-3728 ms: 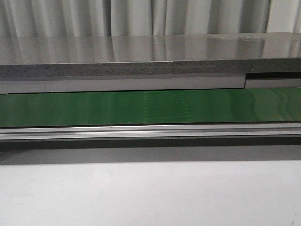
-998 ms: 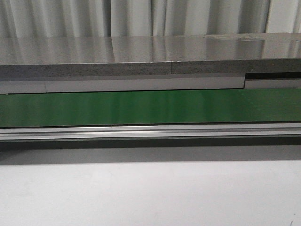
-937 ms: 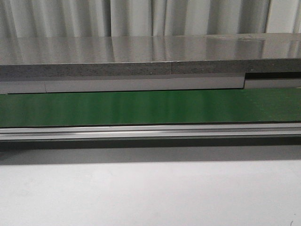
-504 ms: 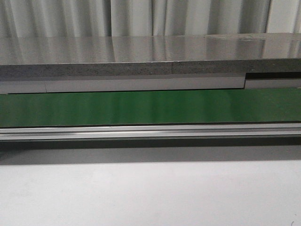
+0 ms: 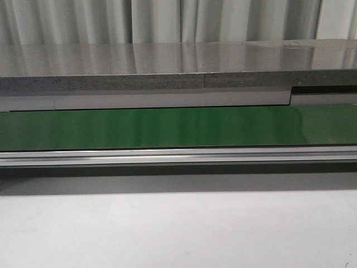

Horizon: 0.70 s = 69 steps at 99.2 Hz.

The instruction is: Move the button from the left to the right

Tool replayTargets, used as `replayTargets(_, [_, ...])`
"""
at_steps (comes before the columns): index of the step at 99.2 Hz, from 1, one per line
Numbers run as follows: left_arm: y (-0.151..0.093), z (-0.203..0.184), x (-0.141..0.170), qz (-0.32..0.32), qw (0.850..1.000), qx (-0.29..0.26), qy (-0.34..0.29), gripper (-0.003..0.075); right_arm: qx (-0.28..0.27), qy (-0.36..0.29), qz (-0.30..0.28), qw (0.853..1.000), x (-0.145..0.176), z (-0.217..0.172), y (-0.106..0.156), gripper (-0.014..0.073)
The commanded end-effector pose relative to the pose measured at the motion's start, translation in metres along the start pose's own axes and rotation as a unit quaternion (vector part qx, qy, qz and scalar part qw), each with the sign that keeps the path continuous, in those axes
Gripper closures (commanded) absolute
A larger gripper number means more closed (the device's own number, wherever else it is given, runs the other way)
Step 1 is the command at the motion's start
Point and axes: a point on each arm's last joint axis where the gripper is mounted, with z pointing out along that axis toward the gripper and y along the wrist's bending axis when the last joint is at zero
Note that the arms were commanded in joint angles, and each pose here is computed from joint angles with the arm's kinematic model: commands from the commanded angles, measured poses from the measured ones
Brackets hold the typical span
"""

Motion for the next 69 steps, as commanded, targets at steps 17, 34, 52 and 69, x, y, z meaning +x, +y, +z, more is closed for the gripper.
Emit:
replayTargets(17, [0.001, -0.001, -0.017, -0.003, 0.999, -0.008, -0.052, 0.0741, -0.004, -0.059, 0.002, 0.998, -0.011, -0.006, 0.001, 0.0662])
replayTargets(34, [0.001, -0.001, -0.017, -0.003, 0.999, -0.008, -0.052, 0.0741, -0.015, -0.085, 0.005, 0.996, 0.007, -0.021, 0.002, 0.0662])
replayTargets(52, [0.001, -0.001, -0.017, -0.003, 0.999, -0.008, -0.052, 0.0741, -0.017, -0.102, 0.006, 0.995, 0.046, -0.031, 0.001, 0.0662])
replayTargets(69, [0.001, -0.001, -0.017, -0.003, 0.999, -0.008, -0.052, 0.0741, -0.017, -0.113, 0.008, 0.993, 0.08, -0.03, -0.001, 0.0662])
